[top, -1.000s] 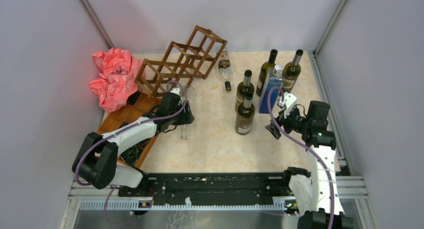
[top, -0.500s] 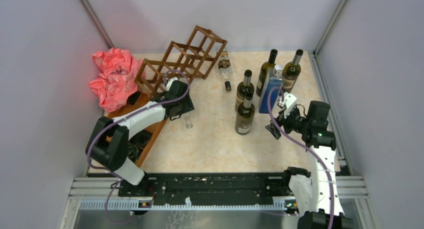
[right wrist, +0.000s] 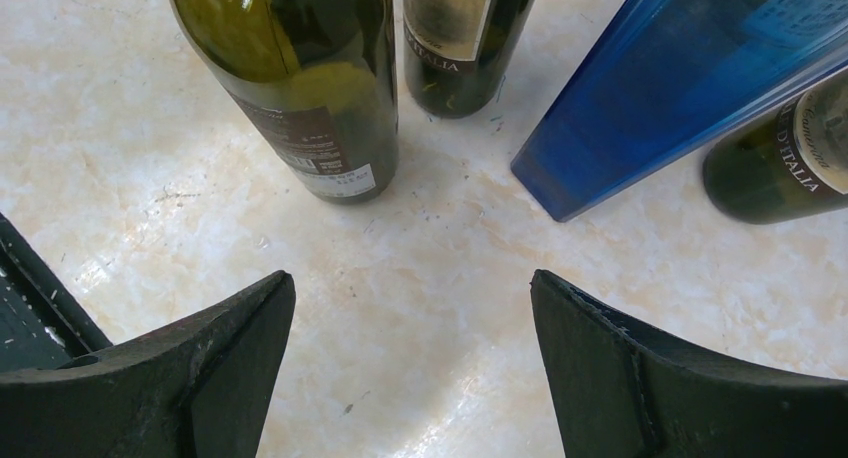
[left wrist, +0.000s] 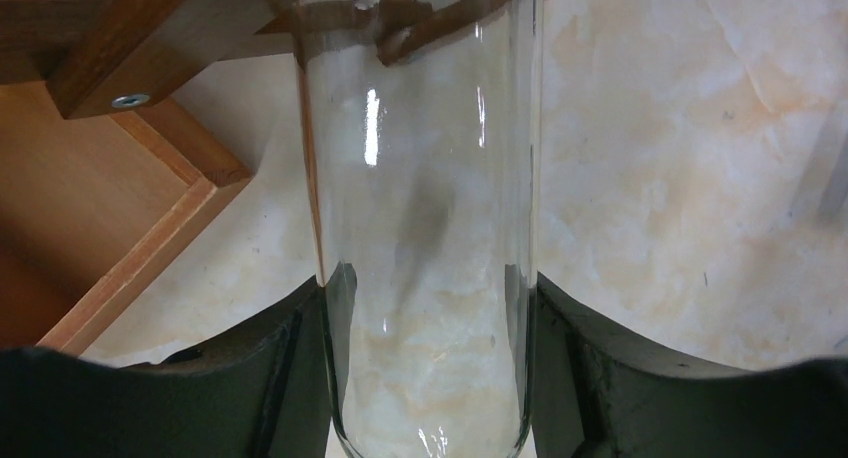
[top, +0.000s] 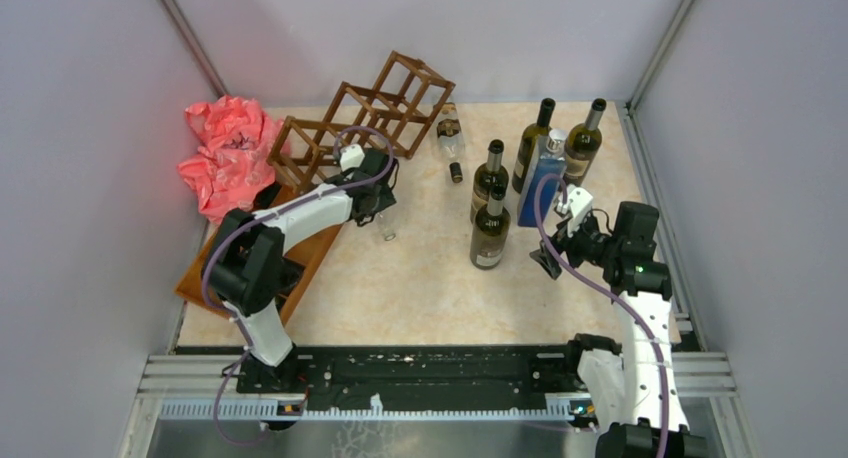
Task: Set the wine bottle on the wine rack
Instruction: Place the wine rack at the center of the board.
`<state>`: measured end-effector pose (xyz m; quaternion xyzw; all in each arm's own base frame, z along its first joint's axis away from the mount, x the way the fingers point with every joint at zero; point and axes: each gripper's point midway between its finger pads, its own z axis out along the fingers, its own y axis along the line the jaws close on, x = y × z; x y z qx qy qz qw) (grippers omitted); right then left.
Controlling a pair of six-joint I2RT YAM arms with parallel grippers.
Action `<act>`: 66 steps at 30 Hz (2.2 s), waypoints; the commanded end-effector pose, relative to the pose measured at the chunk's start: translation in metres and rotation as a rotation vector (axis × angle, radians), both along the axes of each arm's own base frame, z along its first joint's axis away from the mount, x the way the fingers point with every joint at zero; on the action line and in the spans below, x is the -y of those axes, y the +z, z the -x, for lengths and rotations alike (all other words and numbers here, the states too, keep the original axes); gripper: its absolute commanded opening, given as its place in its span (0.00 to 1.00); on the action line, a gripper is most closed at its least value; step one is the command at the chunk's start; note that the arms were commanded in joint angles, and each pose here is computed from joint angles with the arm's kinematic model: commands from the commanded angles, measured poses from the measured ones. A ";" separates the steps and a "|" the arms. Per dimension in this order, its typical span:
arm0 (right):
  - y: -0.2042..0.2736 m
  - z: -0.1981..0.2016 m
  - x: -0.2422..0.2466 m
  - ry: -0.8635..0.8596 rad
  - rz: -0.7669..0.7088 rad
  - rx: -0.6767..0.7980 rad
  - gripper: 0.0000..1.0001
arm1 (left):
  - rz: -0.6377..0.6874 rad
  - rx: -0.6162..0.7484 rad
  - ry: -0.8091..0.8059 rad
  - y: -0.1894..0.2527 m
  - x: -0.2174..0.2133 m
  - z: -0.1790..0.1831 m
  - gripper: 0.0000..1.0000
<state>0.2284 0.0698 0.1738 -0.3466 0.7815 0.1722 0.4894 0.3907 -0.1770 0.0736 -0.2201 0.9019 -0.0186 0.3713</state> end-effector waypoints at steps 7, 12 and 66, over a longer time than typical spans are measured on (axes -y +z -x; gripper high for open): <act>0.006 -0.003 -0.004 0.026 0.005 0.043 0.87 | -0.091 0.077 0.205 0.015 -0.019 -0.029 0.00; 0.005 -0.003 -0.004 0.028 0.006 0.040 0.87 | -0.131 0.082 0.207 0.019 -0.021 -0.037 0.04; 0.003 -0.004 -0.003 0.025 0.009 0.035 0.87 | -0.226 0.115 0.093 0.029 -0.065 -0.073 0.42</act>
